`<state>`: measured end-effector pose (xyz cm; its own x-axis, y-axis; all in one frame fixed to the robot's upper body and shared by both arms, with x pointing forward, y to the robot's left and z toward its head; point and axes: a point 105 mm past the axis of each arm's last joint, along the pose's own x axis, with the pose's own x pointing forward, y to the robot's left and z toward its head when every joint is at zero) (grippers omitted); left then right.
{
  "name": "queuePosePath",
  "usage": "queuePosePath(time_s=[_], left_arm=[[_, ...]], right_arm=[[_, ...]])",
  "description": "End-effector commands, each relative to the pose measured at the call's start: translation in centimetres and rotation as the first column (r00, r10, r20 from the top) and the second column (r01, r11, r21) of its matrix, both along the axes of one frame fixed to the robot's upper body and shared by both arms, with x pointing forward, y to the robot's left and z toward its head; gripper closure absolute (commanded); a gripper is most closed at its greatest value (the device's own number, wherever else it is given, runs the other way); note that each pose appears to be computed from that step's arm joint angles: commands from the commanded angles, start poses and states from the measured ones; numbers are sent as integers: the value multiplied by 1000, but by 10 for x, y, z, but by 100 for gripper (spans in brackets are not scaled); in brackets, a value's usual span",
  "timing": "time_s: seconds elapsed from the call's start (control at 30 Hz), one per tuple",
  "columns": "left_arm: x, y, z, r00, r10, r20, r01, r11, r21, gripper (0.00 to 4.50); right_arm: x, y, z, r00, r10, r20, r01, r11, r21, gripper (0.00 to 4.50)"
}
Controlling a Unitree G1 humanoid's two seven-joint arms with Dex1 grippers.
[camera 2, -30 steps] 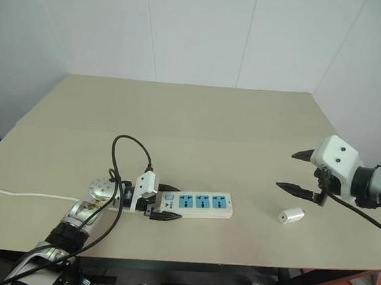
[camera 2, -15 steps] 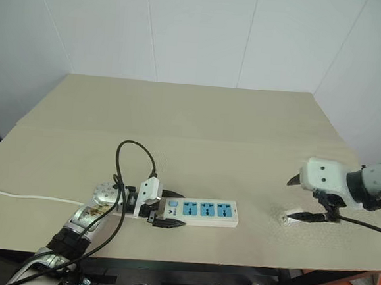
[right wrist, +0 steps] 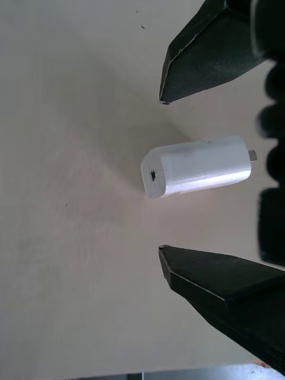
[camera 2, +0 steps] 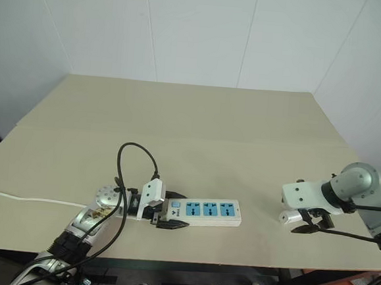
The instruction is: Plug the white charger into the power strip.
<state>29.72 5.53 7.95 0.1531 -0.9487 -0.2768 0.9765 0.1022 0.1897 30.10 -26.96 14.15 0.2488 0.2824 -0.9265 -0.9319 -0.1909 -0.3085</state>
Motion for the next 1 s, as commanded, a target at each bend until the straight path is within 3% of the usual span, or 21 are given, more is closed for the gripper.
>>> queuePosePath(time_s=[0.03, 0.57, 0.67, 0.97, 1.0], left_arm=[[-7, -6, -6, 1000, -24, -19, 25, 1000, 12, 119], [-4, -3, -9, 1000, -18, -15, 18, 999, 38, 119], [-4, -2, -9, 1000, -12, -13, 12, 999, 38, 119], [-4, 1, -8, 1000, 1, -7, 0, 999, 38, 119], [-4, 2, -8, 1000, 3, -6, -3, 999, 40, 119]], right_arm=[[7, -4, 3, 1000, 5, 14, -5, 1000, -28, 0], [13, 6, -30, 998, 29, -58, -33, 997, -76, 0], [15, 2, -33, 998, 26, -64, -32, 994, -101, 58], [19, -4, -34, 997, 23, -72, -31, 992, -122, 329], [19, -3, -34, 997, 28, -72, -36, 992, -123, 331]])
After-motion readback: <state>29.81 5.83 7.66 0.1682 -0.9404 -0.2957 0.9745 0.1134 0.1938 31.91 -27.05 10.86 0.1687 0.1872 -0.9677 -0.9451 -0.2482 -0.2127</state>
